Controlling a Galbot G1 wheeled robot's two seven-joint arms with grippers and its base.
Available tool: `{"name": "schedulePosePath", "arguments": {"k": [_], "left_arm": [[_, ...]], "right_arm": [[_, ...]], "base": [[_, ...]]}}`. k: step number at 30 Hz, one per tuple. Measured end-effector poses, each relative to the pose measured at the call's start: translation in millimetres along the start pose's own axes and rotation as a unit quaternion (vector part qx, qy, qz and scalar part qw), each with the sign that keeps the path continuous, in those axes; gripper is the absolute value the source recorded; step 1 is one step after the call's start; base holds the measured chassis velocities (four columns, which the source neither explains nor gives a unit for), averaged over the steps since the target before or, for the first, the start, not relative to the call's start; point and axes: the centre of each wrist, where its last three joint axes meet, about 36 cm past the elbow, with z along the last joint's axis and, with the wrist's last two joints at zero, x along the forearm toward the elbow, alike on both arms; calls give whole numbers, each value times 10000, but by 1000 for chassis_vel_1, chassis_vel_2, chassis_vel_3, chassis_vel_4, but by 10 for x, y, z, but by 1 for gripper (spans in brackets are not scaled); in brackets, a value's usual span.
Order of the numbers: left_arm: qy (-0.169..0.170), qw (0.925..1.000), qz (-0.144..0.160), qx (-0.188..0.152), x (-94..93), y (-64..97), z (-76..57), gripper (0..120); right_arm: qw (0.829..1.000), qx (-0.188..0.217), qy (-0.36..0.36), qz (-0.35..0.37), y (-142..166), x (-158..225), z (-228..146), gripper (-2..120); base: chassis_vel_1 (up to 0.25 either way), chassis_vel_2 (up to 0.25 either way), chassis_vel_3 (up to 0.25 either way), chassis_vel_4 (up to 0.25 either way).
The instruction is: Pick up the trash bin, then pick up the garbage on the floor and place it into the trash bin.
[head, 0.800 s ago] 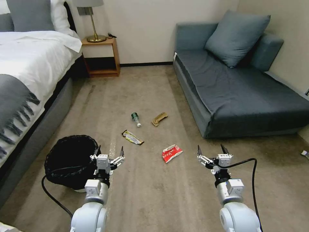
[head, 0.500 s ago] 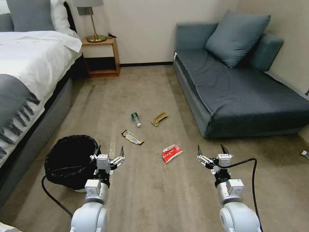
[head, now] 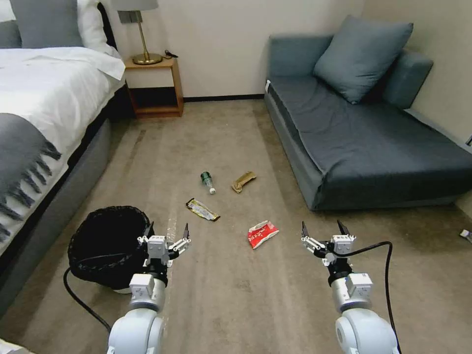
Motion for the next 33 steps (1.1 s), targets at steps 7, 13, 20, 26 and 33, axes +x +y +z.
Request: {"name": "schedulePosePath", "arguments": {"k": [7,13,20,26,33], "left_arm": [[-1074,9877,-1081,-358,469,540,-460,100],[-1128,9884,-948,-368,506,548,-401,100],[-1017,9913,-772,-328,513,556,-347,100],[-624,9959,-506,-406,448,901,-330,100],[397,9973,112,-607,374,1195,-446,100]], "right_arm": [[9945,-301,-992,-143,176,151,-8,100],[9918,-440,-1184,-174,234,167,4,100],[9930,-407,-1091,-194,205,150,35,100],[9949,-541,-773,-345,135,162,22,100],[9954,-598,-662,-363,122,183,47,100]], "base": [[0,0,0,0],[0,0,0,0],[0,0,0,0],[0,0,0,0],[0,0,0,0]]}}
